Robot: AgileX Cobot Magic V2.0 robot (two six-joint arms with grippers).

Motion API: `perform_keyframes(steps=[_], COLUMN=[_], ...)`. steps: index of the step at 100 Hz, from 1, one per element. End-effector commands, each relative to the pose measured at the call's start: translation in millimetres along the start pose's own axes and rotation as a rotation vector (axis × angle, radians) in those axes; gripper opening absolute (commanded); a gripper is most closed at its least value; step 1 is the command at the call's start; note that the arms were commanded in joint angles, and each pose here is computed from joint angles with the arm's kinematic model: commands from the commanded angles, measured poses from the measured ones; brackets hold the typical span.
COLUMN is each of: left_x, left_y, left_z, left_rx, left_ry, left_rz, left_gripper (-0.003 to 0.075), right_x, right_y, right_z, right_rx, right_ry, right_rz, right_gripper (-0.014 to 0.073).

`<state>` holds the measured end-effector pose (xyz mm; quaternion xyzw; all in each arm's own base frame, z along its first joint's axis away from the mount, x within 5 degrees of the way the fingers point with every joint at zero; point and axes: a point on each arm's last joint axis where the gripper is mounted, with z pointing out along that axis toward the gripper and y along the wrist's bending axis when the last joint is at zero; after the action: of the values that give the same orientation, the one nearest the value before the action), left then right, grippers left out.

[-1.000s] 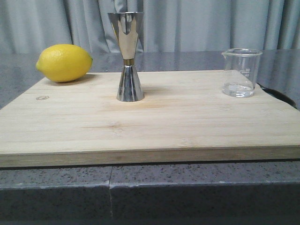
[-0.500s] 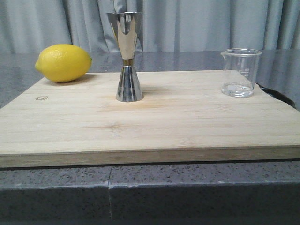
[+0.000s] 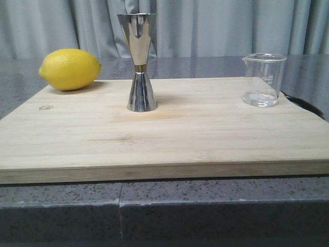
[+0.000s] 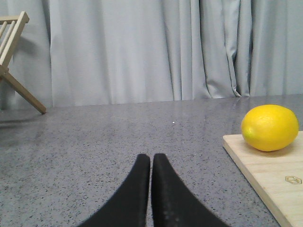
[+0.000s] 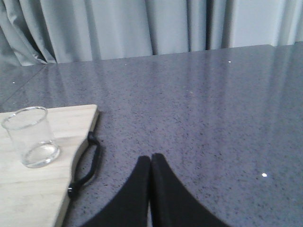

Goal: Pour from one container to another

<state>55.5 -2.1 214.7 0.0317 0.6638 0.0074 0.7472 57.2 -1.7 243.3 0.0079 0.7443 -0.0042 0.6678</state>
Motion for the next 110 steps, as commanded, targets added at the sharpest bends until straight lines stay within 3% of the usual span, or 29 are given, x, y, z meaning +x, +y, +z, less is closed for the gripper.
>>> perform_keyframes(steps=[1,19,36,110], left_x=[-7,-7,-7,-7], left_y=[1,1,1,1], left_z=[-2,-2,-2,-2], left_rx=[-0.011,-0.011,-0.011,-0.011], left_ry=[-0.092,-0.092,-0.092,-0.092], left_rz=[0.001,0.001,0.001,0.001], left_gripper=[-0.0019,-0.0019,-0.0019,-0.0019], right_x=[0,23,36,37], right_y=[-1,-3,1,2], right_z=[-3,-2,1,2], right_rx=[0.028,0.058,-0.013,-0.028], right_ry=[-0.114,-0.168,-0.272,-0.247], right_rz=[0.008,0.022,0.019,0.020], right_gripper=[-0.0071,-0.0071,-0.0071,-0.0071])
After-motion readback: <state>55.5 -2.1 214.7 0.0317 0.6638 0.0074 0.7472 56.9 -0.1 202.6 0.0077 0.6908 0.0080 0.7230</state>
